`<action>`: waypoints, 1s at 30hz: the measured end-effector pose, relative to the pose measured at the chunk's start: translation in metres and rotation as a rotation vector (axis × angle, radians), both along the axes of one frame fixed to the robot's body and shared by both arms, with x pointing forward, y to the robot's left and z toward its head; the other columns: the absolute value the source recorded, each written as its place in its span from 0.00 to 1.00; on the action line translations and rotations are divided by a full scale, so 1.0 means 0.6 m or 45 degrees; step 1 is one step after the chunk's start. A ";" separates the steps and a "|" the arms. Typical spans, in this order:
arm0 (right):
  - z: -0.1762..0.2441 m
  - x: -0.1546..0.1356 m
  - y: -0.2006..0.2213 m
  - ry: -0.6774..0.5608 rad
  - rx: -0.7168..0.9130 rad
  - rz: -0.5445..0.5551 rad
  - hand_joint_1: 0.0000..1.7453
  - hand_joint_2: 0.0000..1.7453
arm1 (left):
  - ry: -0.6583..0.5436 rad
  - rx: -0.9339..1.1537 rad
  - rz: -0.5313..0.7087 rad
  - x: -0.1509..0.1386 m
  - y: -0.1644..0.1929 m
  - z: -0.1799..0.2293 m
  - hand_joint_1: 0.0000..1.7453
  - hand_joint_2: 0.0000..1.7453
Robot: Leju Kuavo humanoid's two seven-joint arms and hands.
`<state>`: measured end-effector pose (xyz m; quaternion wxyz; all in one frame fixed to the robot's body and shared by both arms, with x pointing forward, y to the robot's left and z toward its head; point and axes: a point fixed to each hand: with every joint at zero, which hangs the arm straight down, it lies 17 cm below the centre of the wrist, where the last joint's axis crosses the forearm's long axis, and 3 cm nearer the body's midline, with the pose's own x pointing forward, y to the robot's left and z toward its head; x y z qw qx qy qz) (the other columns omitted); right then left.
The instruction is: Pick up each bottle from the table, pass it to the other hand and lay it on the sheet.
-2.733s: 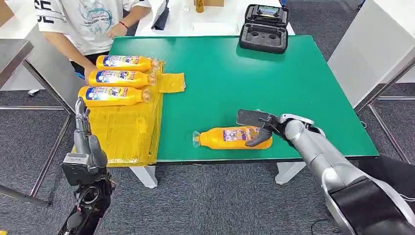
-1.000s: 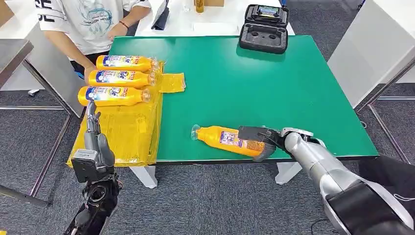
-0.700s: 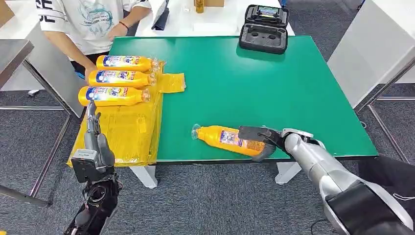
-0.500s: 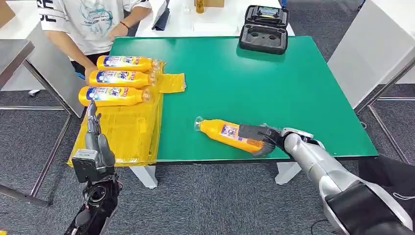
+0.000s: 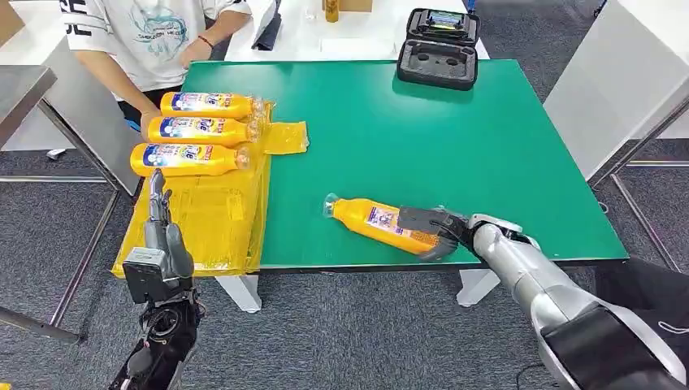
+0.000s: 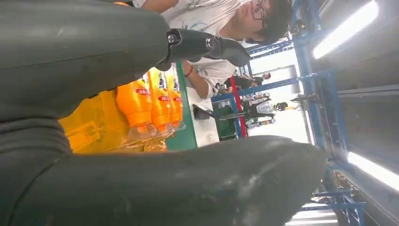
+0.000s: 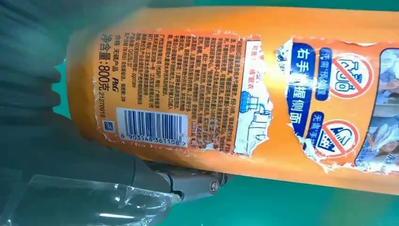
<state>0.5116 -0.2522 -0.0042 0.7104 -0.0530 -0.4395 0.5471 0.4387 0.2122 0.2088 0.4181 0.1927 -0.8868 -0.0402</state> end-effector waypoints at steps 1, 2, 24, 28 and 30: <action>0.000 0.000 0.000 0.000 0.000 0.000 1.00 1.00 | 0.001 0.000 -0.001 0.000 0.000 0.000 0.00 0.00; 0.000 0.000 -0.001 0.000 0.000 -0.001 1.00 1.00 | 0.001 0.000 -0.002 0.000 0.000 0.000 0.00 0.00; 0.232 -0.006 0.238 -0.677 0.837 0.149 0.97 1.00 | 0.128 -0.363 -0.326 -0.060 0.008 -0.033 0.00 1.00; 0.246 -0.024 0.260 -0.663 0.937 0.190 0.94 1.00 | 0.147 -0.411 -0.377 -0.064 0.004 -0.035 0.00 1.00; 0.251 -0.040 0.277 -0.640 1.013 0.225 0.93 1.00 | 0.154 -0.427 -0.400 -0.065 0.000 -0.035 0.00 1.00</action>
